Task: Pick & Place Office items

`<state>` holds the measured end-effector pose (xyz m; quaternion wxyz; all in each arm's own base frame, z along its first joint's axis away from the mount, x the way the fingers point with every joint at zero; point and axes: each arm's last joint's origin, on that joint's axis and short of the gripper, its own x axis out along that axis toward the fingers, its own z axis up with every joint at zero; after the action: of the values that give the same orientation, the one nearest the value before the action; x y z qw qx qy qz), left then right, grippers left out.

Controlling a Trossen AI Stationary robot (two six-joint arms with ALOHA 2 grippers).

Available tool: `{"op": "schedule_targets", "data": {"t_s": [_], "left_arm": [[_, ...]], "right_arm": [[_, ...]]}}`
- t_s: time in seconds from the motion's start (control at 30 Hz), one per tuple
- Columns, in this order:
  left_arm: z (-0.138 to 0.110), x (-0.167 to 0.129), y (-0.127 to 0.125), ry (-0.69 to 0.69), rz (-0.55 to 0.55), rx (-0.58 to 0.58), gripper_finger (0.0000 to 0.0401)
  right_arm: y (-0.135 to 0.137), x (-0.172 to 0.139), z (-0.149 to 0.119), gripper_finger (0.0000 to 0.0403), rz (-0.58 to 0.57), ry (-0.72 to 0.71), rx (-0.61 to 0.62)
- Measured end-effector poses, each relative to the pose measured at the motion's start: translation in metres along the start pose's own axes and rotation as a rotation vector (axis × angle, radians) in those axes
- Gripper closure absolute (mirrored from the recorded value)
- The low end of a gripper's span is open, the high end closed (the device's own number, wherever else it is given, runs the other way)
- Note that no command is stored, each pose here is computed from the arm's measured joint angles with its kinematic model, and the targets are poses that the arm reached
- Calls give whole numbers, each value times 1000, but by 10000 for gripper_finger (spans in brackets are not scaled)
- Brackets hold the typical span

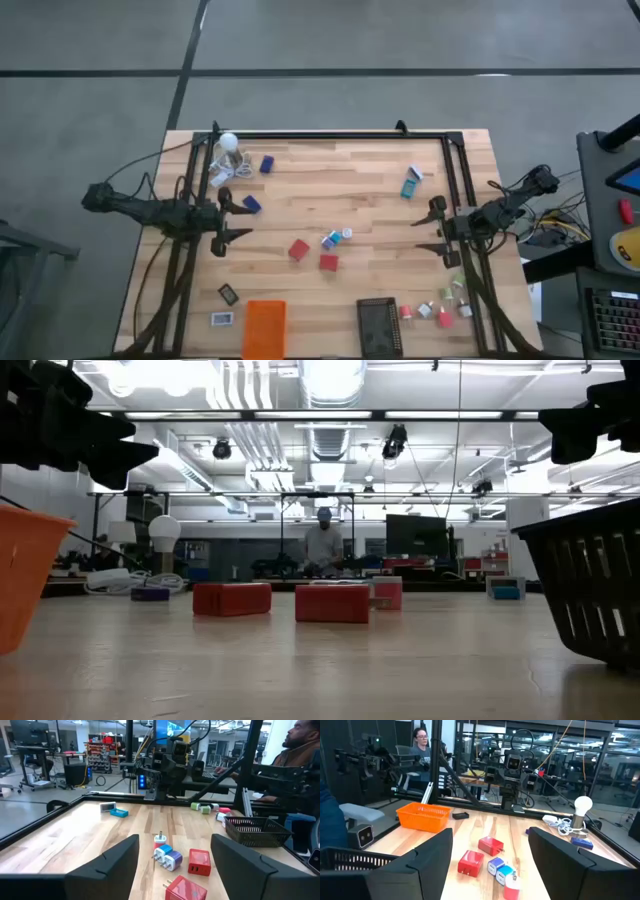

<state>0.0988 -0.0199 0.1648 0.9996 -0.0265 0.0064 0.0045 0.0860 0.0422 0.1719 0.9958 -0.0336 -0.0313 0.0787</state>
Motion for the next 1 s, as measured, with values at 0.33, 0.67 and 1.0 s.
{"op": "schedule_targets", "data": {"t_s": [0.33, 0.67, 1.0], "left_arm": [[0, 0, 0, 0, 0, 0, 149], [0, 0, 0, 0, 0, 0, 149], [0, 0, 0, 0, 0, 0, 149]], "right_arm": [[0, 0, 0, 142, 0, 0, 0], [0, 0, 0, 138, 0, 0, 0], [0, 0, 0, 149, 0, 0, 0]]}}
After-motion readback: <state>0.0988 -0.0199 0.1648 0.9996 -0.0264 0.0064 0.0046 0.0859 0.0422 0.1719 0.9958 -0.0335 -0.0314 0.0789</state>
